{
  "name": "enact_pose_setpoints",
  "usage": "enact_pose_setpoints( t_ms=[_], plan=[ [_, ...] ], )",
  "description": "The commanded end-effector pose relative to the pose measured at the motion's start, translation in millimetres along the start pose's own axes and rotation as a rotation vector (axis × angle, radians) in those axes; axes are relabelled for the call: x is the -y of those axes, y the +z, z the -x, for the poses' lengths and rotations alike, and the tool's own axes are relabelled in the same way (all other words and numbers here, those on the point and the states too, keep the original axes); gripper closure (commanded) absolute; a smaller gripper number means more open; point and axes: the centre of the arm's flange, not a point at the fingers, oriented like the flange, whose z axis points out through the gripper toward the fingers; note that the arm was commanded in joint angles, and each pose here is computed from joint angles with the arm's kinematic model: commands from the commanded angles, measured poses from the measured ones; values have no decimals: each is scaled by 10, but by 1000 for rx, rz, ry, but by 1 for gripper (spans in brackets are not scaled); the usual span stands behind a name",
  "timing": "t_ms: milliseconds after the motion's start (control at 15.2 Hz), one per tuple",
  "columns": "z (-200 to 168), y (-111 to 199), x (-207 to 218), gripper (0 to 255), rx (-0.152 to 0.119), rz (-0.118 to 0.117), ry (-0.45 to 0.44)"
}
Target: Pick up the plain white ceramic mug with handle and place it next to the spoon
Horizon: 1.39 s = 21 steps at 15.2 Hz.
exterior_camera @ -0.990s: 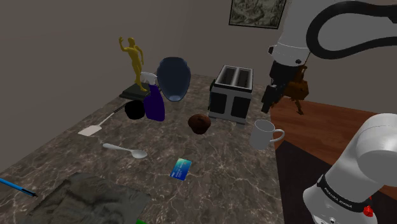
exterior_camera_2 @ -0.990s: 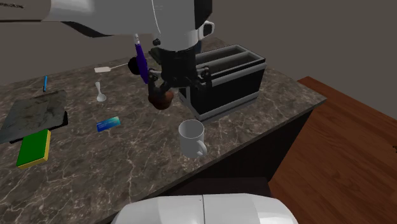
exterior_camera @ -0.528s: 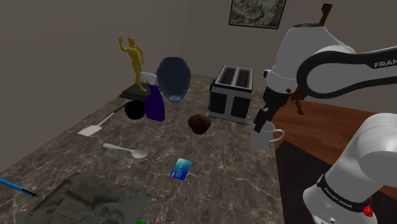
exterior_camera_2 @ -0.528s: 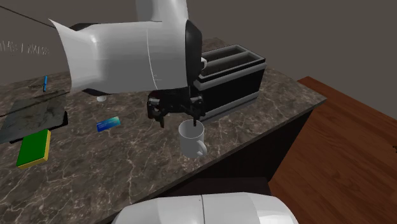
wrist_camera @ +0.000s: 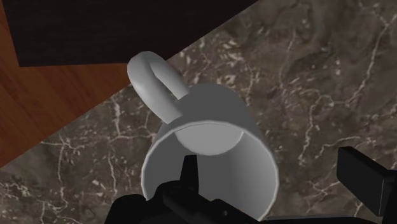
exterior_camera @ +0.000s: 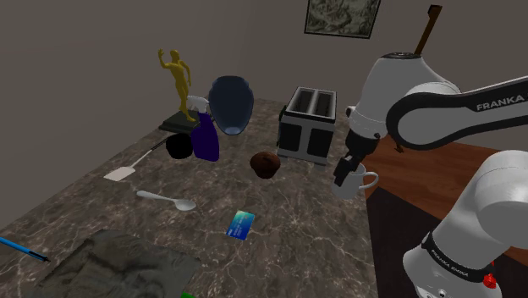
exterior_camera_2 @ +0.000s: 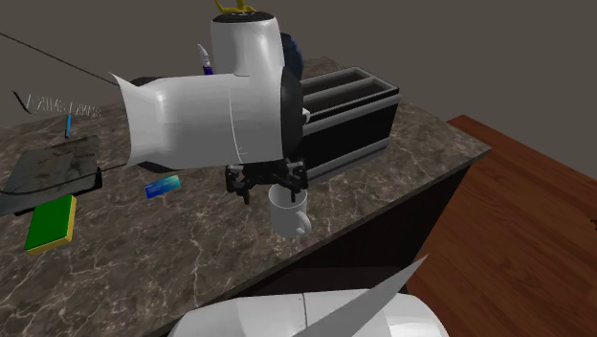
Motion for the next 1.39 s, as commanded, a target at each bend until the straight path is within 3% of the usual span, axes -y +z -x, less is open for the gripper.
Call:
enact_pose_setpoints(
  t_ms=[0, 330, 396, 990, 1320],
  plan=[
    [-3, 19, 4, 0, -1, 0, 0],
    [-2, 19, 4, 0, -1, 0, 0],
    [-2, 19, 4, 255, -1, 0, 0],
    [-3, 19, 4, 255, -1, 0, 0],
    [-21, -244, 1, 255, -1, 0, 0]
  ],
)
